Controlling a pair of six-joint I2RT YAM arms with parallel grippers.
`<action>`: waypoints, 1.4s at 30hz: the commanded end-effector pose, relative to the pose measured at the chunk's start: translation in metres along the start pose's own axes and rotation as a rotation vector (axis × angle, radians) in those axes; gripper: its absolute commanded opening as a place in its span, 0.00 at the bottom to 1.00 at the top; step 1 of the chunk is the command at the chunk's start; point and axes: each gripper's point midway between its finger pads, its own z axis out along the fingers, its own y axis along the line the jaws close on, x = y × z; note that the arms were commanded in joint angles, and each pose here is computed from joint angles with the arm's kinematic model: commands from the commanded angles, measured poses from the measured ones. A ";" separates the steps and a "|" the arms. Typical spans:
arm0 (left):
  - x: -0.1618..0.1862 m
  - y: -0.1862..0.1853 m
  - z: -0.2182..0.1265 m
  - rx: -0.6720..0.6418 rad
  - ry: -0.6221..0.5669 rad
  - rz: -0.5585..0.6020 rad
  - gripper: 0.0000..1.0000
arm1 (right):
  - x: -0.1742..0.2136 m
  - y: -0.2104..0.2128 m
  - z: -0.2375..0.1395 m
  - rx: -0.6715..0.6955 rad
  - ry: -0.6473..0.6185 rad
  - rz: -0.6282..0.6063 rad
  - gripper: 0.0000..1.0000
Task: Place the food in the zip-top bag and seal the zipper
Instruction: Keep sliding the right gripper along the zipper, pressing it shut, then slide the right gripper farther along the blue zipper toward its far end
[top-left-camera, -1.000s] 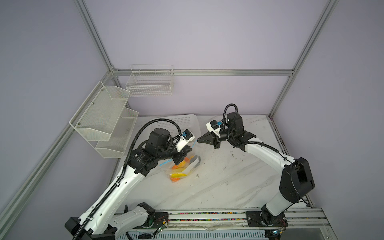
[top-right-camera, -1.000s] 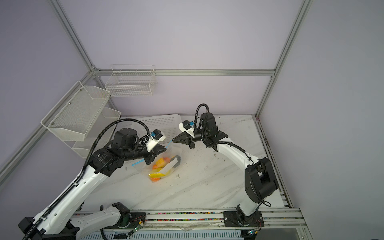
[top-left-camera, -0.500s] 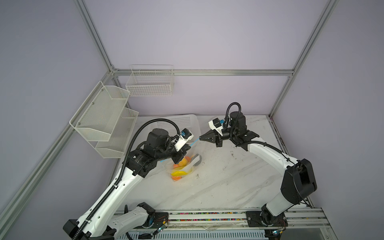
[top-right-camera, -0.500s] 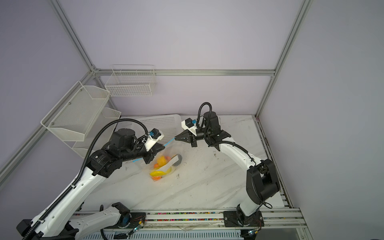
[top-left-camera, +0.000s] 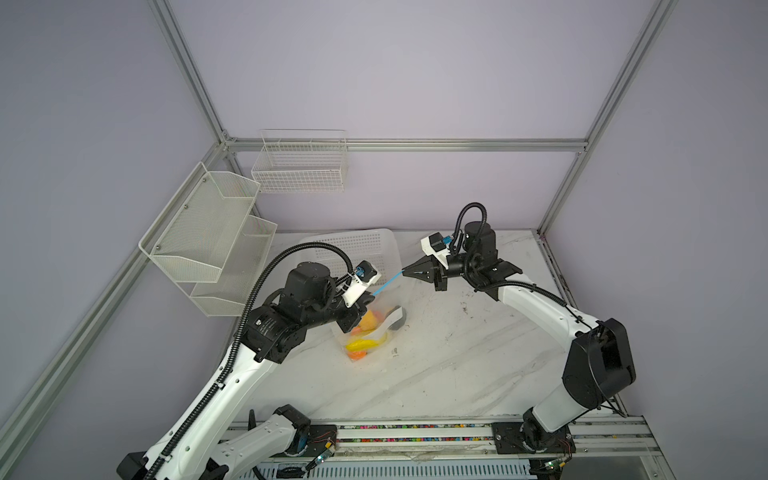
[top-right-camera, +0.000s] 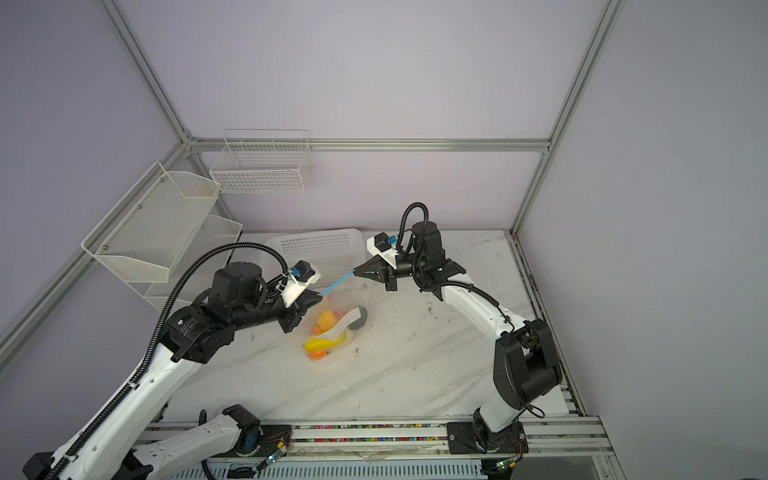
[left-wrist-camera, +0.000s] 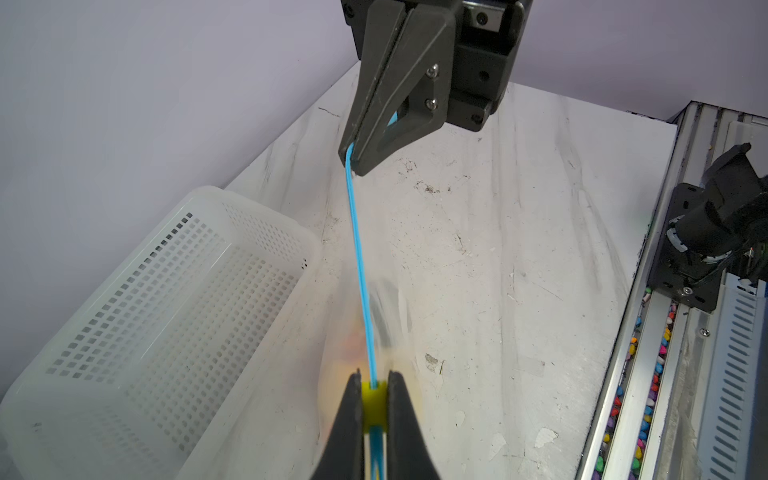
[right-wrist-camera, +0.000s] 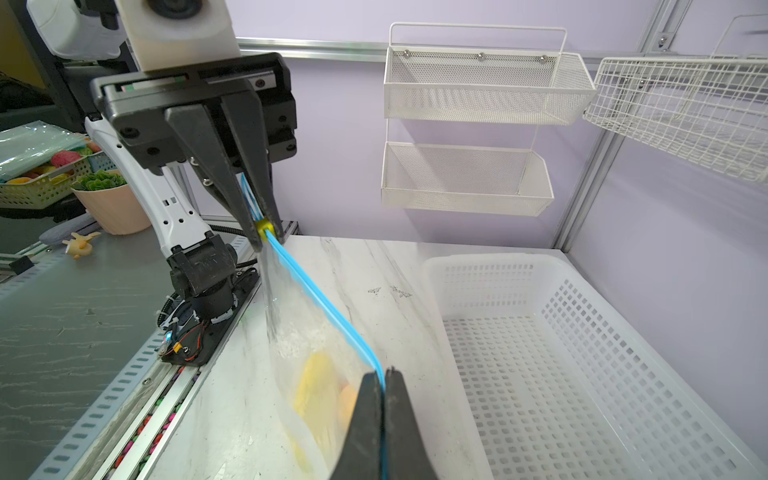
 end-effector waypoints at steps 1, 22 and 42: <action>0.006 -0.003 -0.018 -0.015 0.012 -0.031 0.07 | -0.009 -0.012 -0.017 0.086 0.001 -0.033 0.00; 0.026 -0.006 -0.037 -0.047 0.065 -0.046 0.07 | -0.006 -0.017 -0.017 0.100 0.007 -0.016 0.00; 0.031 -0.007 -0.050 -0.068 0.072 -0.051 0.08 | -0.006 -0.018 -0.017 0.109 0.009 -0.008 0.00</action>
